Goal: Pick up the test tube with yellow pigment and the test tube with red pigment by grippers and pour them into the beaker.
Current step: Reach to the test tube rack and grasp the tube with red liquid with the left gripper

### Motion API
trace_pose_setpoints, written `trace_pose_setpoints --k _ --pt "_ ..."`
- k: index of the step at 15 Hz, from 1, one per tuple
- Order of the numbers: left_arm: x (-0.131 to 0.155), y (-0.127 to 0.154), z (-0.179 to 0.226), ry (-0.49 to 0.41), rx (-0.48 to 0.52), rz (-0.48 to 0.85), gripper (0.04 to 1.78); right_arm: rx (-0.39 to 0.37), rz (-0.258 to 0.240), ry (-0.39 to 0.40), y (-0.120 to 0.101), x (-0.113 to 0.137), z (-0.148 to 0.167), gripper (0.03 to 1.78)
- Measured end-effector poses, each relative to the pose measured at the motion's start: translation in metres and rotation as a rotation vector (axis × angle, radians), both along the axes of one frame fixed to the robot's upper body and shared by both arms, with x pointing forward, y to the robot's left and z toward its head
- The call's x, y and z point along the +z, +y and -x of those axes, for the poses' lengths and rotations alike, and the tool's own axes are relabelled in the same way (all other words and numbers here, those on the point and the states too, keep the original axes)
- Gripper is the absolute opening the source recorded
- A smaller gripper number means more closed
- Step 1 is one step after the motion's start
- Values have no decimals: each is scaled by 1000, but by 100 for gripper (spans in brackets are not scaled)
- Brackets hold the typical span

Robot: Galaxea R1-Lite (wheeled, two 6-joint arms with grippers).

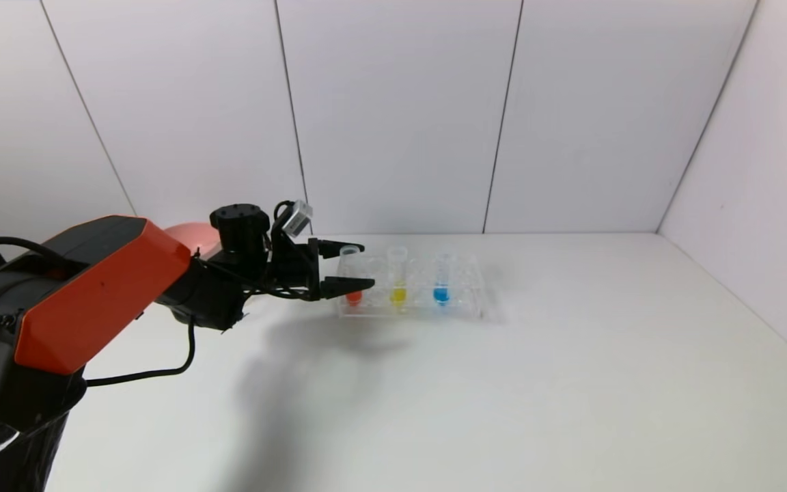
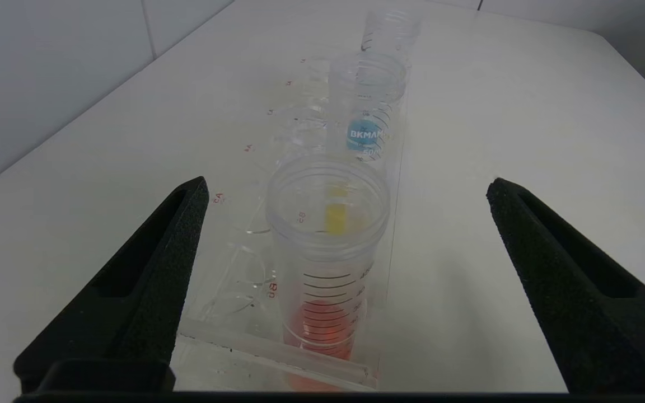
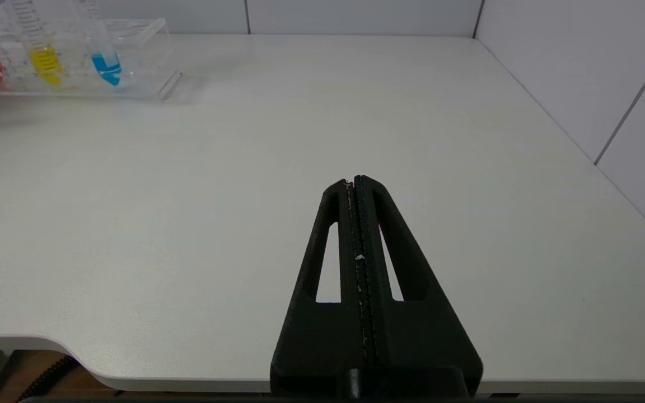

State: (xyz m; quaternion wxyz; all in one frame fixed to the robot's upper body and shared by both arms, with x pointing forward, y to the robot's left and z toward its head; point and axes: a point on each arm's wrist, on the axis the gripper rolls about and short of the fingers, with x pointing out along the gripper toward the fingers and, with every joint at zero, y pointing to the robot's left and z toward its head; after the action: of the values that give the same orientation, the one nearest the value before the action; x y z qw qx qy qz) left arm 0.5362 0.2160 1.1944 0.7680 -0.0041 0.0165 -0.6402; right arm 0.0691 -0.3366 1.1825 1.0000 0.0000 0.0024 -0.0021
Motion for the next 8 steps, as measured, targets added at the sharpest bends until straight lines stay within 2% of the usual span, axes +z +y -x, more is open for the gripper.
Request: trace_pose_setpoints --k 2,4,8 --pt "-1 -1 -1 2 -1 0 158 0 0 0 0 0 0 11" --pt "-3 -2 -1 5 -3 -1 133 0 0 0 0 0 0 11" --pt "-3 -3 -1 4 -6 -1 61 0 0 0 0 0 0 11"
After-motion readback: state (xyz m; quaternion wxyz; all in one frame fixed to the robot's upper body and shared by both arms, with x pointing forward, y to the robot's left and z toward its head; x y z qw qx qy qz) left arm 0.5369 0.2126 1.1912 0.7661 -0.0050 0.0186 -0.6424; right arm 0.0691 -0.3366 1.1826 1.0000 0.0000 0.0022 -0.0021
